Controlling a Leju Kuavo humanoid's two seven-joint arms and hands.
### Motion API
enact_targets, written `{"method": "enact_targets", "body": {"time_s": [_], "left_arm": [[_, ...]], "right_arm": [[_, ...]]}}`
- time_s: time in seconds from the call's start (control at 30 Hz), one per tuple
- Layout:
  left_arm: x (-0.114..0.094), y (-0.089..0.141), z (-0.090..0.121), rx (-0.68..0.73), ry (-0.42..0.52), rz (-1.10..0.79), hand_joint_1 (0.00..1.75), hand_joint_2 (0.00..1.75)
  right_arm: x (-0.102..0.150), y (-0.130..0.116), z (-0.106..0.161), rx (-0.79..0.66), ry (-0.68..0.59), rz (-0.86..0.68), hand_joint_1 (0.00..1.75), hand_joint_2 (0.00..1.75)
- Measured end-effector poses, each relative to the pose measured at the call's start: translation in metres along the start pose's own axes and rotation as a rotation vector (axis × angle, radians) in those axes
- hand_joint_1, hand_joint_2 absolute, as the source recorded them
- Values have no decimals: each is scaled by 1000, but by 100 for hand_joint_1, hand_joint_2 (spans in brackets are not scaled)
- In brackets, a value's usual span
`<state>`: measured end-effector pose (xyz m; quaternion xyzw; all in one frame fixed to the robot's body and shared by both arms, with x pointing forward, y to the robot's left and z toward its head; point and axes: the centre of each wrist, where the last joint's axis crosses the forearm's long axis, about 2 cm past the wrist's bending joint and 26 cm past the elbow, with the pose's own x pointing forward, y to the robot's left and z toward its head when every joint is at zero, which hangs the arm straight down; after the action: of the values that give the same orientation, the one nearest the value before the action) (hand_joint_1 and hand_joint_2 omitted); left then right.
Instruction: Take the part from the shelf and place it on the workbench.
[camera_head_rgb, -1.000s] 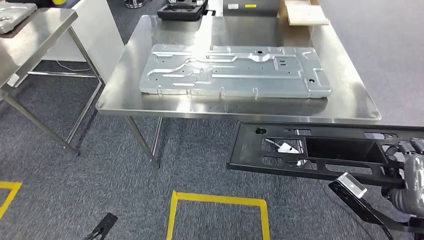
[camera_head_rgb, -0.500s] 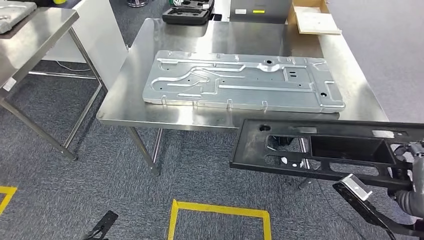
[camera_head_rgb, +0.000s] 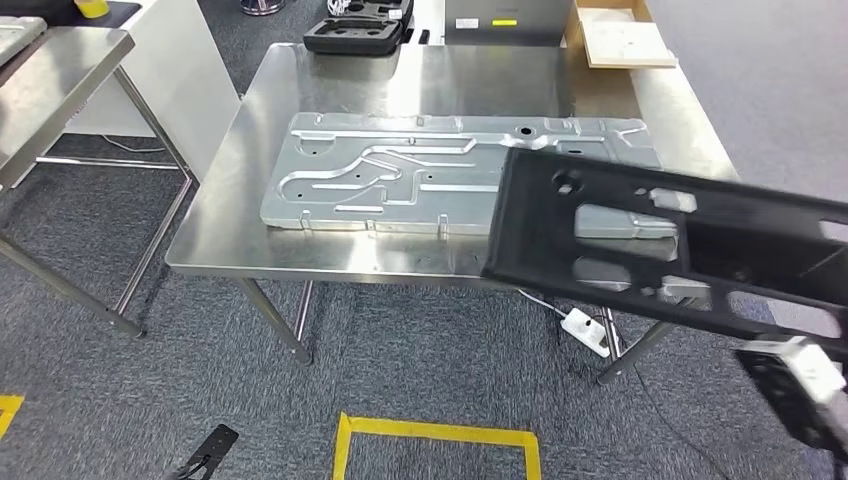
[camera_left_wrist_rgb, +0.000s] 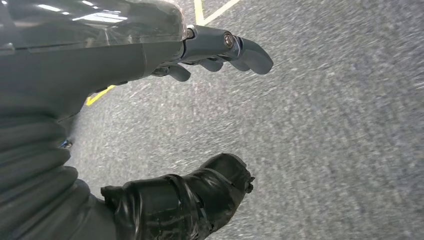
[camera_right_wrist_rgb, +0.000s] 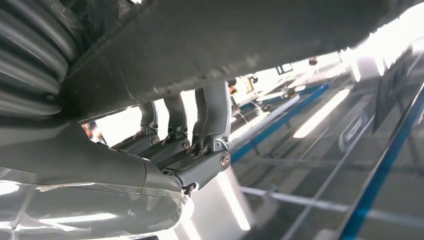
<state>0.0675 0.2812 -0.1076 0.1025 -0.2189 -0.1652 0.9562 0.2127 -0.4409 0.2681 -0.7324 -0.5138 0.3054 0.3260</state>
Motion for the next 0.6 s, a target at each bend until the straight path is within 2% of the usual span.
{"method": "enact_targets", "body": {"time_s": [0.13, 0.47, 0.6], "left_arm": [[-2, -3, 1, -8, 12, 1, 0, 175], [1, -3, 1, -7, 6, 4, 0, 175], [2, -6, 1, -11, 4, 7, 0, 175]], "right_arm": [[-11, -2, 2, -73, 119, -132, 175, 175], [-16, 6, 10, -38, 207, -195, 175, 175], [-18, 10, 12, -5, 277, -321, 175, 175]]}}
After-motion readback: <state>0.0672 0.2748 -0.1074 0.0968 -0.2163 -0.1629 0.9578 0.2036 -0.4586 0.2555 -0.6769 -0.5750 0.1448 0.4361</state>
